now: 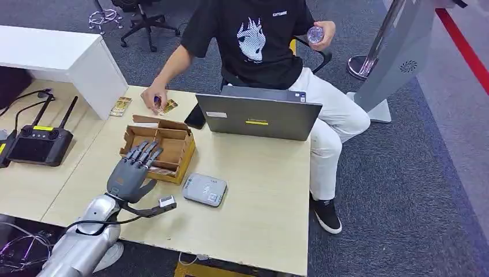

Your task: Pass the card to the sensor for recognition and then transmit it.

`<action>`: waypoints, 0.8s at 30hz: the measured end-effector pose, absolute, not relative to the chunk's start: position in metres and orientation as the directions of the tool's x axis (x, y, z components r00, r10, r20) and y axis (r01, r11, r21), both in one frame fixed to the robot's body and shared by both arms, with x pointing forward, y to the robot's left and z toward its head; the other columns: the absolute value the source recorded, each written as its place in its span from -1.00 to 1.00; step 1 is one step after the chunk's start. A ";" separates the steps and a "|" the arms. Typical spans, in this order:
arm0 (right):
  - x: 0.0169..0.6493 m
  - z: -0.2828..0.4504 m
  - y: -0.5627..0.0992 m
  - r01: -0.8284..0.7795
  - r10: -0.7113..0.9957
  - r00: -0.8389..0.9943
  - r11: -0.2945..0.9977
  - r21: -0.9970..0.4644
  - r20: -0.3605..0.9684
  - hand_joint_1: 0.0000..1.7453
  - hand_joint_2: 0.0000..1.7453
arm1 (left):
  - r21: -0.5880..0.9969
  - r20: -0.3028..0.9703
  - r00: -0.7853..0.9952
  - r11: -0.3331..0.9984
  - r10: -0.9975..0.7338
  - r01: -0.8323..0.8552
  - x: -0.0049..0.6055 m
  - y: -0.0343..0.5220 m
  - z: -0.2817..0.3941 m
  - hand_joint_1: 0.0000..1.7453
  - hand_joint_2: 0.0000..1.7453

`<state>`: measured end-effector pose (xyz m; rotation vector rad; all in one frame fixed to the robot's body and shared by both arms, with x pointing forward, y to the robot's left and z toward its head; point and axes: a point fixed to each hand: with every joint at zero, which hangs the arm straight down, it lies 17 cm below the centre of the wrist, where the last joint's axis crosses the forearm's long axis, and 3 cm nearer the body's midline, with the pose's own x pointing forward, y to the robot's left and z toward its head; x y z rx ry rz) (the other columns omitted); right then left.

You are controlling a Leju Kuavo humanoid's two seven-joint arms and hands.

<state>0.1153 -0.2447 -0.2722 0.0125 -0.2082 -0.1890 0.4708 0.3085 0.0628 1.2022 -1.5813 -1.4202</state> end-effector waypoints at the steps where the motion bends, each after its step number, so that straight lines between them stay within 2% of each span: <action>1: 0.115 -0.272 -0.245 0.185 -0.188 0.961 0.982 0.032 0.204 -1.00 1.00 | 0.982 -0.087 -0.337 -0.024 -0.937 -0.186 0.471 0.308 0.062 0.82 1.00; 10: 0.116 -0.272 -0.245 0.184 -0.187 0.961 0.982 0.032 0.204 -1.00 1.00 | 0.983 -0.079 -0.335 -0.019 -0.939 -0.181 0.470 0.309 0.059 0.82 1.00; 12: 0.116 -0.272 -0.245 0.184 -0.187 0.961 0.982 0.032 0.204 -1.00 1.00 | 0.983 -0.079 -0.334 -0.019 -0.939 -0.180 0.470 0.309 0.059 0.74 1.00; 14: 0.116 -0.272 -0.245 0.184 -0.187 0.961 0.982 0.032 0.204 -1.00 1.00 | 0.984 -0.079 -0.335 -0.019 -0.939 -0.179 0.470 0.309 0.058 0.78 1.00; 16: 0.116 -0.272 -0.245 0.184 -0.187 0.961 0.982 0.032 0.204 -1.00 1.00 | 0.983 -0.078 -0.335 -0.018 -0.939 -0.181 0.470 0.309 0.059 1.00 1.00; 20: 0.116 -0.272 -0.245 0.184 -0.187 0.961 0.982 0.032 0.204 -1.00 1.00 | 0.976 -0.061 -0.350 0.017 -0.935 -0.217 0.468 0.306 0.067 1.00 1.00; 24: 0.116 -0.272 -0.245 0.183 -0.185 0.961 0.983 0.032 0.203 -1.00 1.00 | 0.946 -0.039 -0.355 0.080 -0.934 -0.314 0.472 0.301 0.104 1.00 1.00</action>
